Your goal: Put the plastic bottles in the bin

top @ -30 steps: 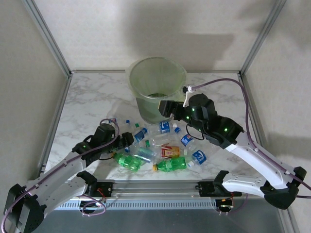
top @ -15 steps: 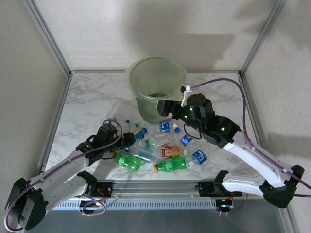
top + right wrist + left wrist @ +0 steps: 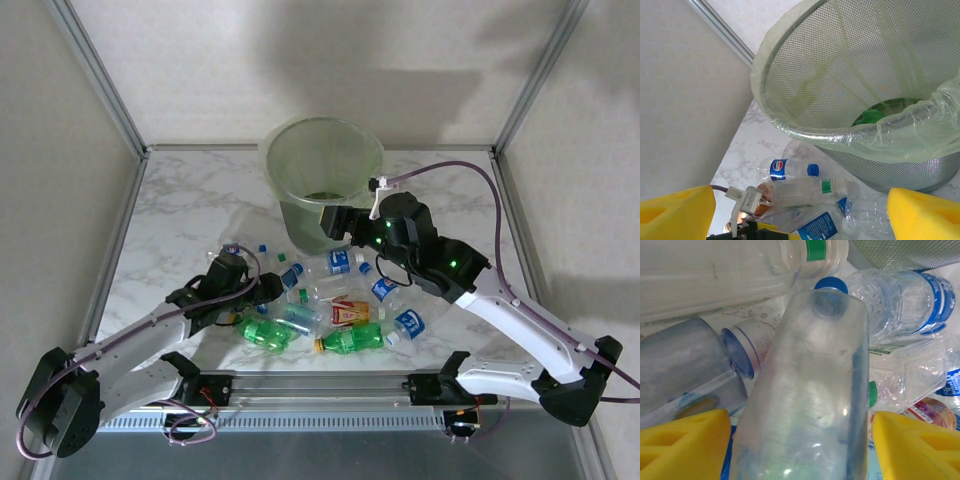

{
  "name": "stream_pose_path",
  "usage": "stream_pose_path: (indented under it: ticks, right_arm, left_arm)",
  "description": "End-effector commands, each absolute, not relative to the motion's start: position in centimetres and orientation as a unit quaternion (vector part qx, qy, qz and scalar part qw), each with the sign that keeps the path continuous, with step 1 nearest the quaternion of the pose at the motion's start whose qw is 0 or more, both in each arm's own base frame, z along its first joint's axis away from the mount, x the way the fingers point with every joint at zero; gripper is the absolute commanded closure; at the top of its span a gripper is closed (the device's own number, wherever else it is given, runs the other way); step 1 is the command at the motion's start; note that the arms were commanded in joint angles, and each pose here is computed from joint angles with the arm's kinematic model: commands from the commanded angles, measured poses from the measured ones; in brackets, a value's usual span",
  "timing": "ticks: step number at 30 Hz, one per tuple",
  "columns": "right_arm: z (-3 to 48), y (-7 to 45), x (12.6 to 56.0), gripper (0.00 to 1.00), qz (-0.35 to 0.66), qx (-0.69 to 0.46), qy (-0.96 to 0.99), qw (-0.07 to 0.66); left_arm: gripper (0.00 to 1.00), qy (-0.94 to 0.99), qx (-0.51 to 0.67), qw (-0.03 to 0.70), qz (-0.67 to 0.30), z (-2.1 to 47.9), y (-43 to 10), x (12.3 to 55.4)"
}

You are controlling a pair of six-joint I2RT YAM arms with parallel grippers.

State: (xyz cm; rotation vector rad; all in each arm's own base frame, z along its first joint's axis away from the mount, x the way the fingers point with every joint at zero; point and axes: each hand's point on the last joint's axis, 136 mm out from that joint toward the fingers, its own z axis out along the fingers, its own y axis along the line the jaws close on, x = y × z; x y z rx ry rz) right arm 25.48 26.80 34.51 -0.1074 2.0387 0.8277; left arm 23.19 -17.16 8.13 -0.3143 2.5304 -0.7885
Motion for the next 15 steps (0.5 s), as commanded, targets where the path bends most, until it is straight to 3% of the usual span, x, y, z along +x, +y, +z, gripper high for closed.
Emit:
stream_pose_path:
  ticks: [1, 15]
  right_arm:
    - [34.6, 27.2, 25.5, 0.11, 0.342, -0.039, 0.820, 0.457]
    - [34.9, 26.6, 25.6, 0.11, 0.337, -0.031, 0.820, 0.462]
  left_arm:
    - [0.28, 0.922, -0.097, 0.238, -0.289, 8.9, -17.9, 23.5]
    - [0.41, 0.919, -0.094, 0.250, -0.290, 10.3, -17.6, 23.4]
